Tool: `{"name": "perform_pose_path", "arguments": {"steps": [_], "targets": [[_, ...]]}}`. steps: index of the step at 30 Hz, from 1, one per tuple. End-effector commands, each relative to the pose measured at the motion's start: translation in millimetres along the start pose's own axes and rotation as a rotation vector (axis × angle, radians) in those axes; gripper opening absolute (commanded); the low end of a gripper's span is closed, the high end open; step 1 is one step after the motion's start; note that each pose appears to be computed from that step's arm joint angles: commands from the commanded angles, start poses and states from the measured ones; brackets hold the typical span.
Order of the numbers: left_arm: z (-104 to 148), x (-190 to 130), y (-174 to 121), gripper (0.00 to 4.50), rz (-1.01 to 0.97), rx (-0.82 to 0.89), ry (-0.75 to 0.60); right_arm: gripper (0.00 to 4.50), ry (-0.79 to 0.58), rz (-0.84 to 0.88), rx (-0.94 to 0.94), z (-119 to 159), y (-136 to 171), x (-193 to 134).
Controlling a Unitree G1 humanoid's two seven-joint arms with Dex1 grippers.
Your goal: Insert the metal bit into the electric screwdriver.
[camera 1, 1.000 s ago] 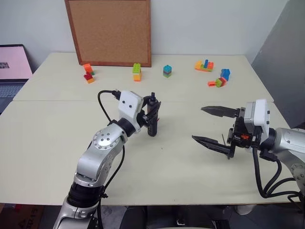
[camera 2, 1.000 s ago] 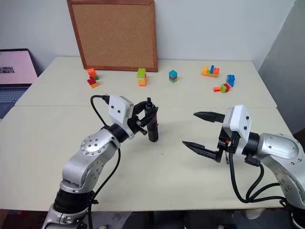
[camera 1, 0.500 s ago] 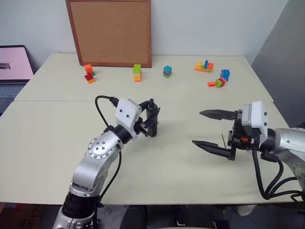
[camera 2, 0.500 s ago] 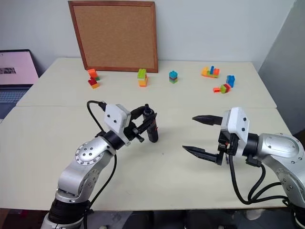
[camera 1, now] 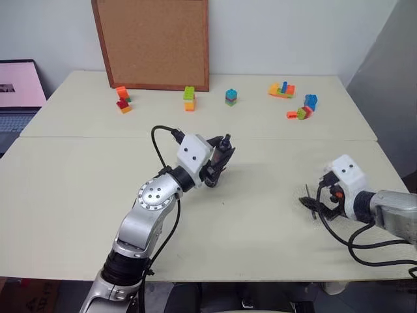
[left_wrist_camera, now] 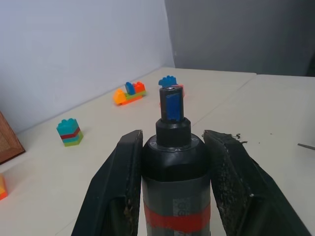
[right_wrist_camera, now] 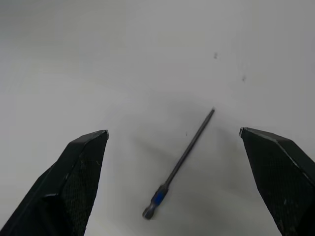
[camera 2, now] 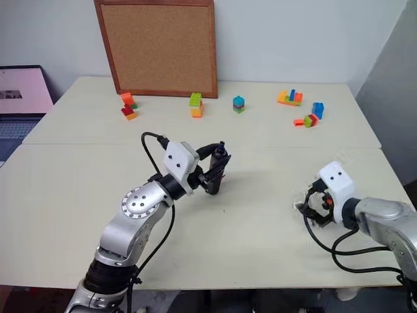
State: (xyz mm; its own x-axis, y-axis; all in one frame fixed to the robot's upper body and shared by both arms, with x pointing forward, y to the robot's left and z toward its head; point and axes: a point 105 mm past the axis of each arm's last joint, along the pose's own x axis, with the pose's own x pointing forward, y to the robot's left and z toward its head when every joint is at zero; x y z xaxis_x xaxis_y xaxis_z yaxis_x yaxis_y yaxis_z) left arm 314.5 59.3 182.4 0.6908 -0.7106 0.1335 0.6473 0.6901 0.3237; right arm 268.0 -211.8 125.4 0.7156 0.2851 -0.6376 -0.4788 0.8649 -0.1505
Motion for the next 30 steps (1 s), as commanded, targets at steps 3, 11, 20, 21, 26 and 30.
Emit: {"name": "perform_pose_path", "arguments": {"steps": [3, 11, 20, 21, 26, 30], "targets": [[-2, 6, -12, 1.6, -0.034, -0.003, -0.015, 4.5, 0.117, -0.144, 0.137, -11, -21, 12], [-6, 6, -14, 1.6, -0.01, -0.009, -0.013, 4.32, 0.196, -0.134, 0.22, -13, -20, 28], [-7, 6, -12, 1.6, 0.003, 0.004, -0.015, 2.34, 0.215, -0.086, 0.233, -20, -11, 31], [-7, 6, -12, 1.6, 0.004, 0.005, -0.014, 2.1, 0.208, -0.079, 0.233, -19, -8, 32], [-6, 6, -14, 1.6, -0.005, 0.028, -0.018, 1.0, 0.187, -0.07, 0.259, -18, -3, 34], [-5, 6, -12, 1.6, 0.003, 0.038, -0.024, 0.01, 0.167, -0.104, 0.299, -15, -9, 34]]}}
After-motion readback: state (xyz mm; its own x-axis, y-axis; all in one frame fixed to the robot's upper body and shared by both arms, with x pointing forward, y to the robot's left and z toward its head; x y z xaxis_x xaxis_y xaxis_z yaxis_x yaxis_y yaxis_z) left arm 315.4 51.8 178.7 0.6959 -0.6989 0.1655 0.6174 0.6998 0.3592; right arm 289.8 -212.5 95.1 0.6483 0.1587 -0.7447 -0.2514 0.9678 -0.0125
